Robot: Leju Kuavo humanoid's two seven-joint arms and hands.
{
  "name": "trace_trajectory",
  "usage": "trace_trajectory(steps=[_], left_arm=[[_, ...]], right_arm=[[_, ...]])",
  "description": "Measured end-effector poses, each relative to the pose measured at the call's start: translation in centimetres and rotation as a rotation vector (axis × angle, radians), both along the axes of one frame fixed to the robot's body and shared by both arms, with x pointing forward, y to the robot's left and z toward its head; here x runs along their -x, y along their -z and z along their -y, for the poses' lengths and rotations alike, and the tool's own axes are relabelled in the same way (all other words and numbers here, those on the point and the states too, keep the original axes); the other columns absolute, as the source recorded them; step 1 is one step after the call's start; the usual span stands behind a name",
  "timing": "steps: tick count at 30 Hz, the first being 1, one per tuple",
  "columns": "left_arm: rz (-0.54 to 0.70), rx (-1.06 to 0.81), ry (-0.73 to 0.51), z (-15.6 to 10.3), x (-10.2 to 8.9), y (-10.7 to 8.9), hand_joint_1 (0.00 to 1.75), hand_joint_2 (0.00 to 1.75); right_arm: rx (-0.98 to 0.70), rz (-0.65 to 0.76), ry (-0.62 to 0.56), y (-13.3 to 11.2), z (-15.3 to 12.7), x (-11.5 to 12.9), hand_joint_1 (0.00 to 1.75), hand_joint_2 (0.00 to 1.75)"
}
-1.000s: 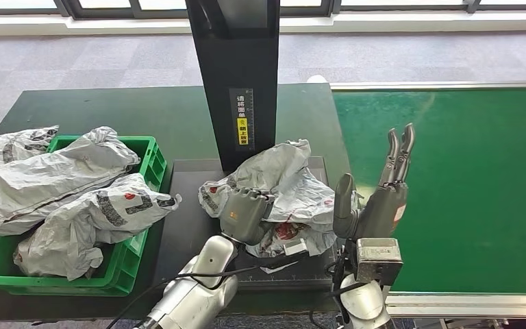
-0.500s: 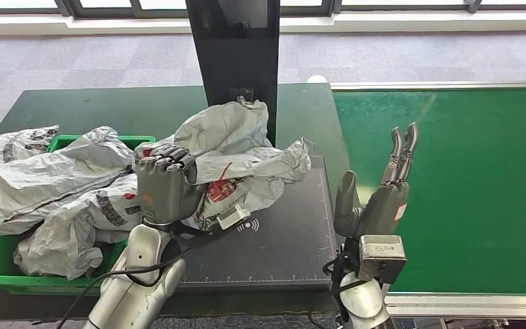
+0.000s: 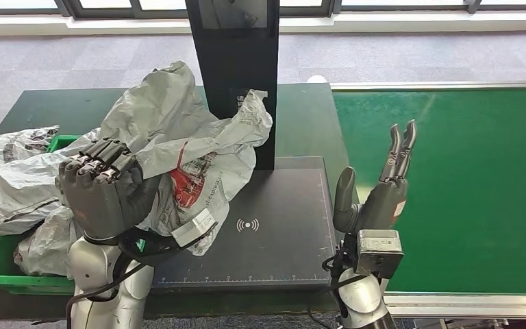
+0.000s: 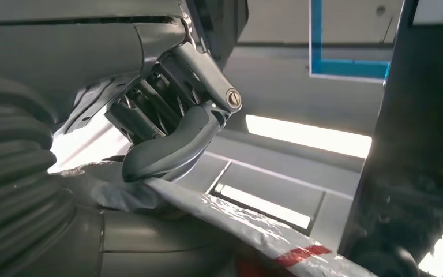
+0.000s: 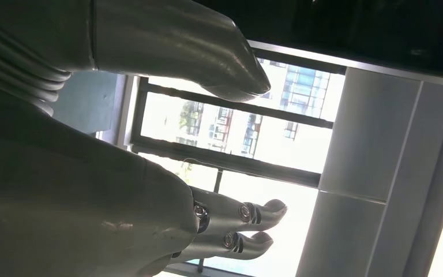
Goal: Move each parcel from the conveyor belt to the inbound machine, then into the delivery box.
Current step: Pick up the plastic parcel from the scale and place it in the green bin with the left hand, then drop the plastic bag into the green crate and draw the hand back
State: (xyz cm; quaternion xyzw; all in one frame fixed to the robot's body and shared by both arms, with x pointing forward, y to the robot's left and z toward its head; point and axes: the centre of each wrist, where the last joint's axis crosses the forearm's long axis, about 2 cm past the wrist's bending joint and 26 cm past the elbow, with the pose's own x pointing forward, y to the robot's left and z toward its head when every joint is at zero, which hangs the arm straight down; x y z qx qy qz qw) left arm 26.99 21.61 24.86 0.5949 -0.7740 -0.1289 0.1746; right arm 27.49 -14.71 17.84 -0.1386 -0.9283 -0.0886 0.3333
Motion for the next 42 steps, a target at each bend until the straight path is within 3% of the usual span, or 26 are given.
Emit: trace_trajectory(steps=[7, 11, 21, 29, 33, 39, 42], left_arm=[[0.106, 0.016, -0.053, -4.0, 1.6, -1.2, 1.75, 1.75], [0.121, 0.042, -0.135, -7.4, 1.8, -0.8, 1.75, 1.75], [0.037, 0.087, -0.370, -15.9, 0.4, 3.4, 1.75, 1.75], [-0.066, 0.152, -0.482, -17.7, -0.2, 5.4, 1.75, 1.75], [-0.129, 0.172, -0.533, -17.7, -0.6, 5.8, 0.00, 1.75], [-0.260, 0.239, -0.599, -16.1, -2.0, 6.6, 0.00, 1.75], [-0.282, 0.274, -0.561, -14.9, -2.9, 7.0, 0.00, 0.44]], right_arm=[[0.000, 0.005, -0.002, -0.2, 0.0, -0.3, 0.00, 0.00], [0.000, 0.004, -0.003, -0.2, -0.1, -0.4, 0.00, 0.00], [0.031, -0.004, 0.003, 0.3, -0.1, 0.0, 0.00, 0.00], [0.046, -0.012, 0.009, 0.8, -0.1, 0.6, 0.00, 0.00], [0.051, -0.013, 0.009, 0.9, -0.1, 0.8, 0.00, 0.00], [0.064, -0.009, -0.002, 0.9, -0.1, 1.3, 0.00, 0.00], [0.069, -0.005, -0.014, 0.8, -0.1, 1.4, 0.00, 0.00]])
